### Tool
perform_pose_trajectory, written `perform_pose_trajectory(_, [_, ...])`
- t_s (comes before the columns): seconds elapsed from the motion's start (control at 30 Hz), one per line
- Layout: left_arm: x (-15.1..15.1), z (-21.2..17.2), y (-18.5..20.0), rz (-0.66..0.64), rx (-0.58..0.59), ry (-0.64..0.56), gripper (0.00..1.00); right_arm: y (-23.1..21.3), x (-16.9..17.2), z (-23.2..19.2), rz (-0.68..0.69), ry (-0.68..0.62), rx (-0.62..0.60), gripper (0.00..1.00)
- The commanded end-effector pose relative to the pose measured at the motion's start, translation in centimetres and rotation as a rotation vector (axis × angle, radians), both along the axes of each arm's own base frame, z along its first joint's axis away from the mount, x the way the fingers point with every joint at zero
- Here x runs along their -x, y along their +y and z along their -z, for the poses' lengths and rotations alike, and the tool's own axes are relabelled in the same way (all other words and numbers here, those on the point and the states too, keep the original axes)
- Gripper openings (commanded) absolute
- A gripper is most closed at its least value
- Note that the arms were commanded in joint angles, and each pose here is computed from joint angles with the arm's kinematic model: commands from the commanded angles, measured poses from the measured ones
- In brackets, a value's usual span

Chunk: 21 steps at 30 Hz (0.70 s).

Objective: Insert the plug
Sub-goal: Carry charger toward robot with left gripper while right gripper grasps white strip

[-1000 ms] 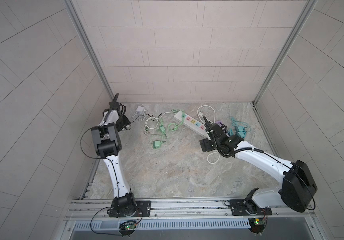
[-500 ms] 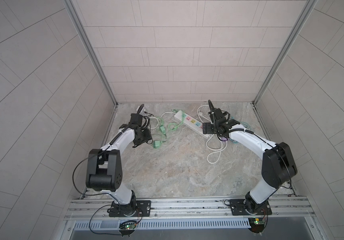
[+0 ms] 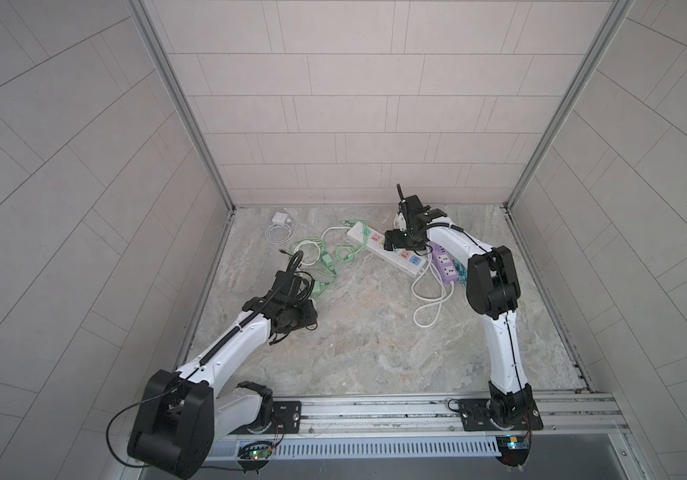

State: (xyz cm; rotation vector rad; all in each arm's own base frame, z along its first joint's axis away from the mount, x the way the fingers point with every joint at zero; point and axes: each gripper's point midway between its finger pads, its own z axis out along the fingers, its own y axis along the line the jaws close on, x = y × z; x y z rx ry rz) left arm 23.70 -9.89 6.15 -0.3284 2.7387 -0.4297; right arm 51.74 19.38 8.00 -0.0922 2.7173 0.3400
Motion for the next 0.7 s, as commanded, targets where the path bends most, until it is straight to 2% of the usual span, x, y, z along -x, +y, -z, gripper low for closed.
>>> perform_pose_trajectory(0.0, [0.5,0.1,-0.5,-0.007,0.014,-0.030,0.37,0.6,0.5,0.3,-0.046,0.054,0.002,0.93])
perform_pose_trajectory(0.23, [2.4,2.1,-2.0,0.048,0.010,0.013,0.37,1.9,-0.5,1.2,-0.107,0.046,0.006,0.94])
perform_pose_trajectory(0.4, [3.2,2.6,-2.3,0.059,0.012,0.017,0.37,1.6,-1.2,1.3,-0.161,0.002,0.094,0.96])
perform_pose_trajectory(0.67, [3.7,3.2,-2.5,0.066,0.022,0.036,0.40,3.1,-1.2,2.6,-0.245,0.007,0.056,0.96])
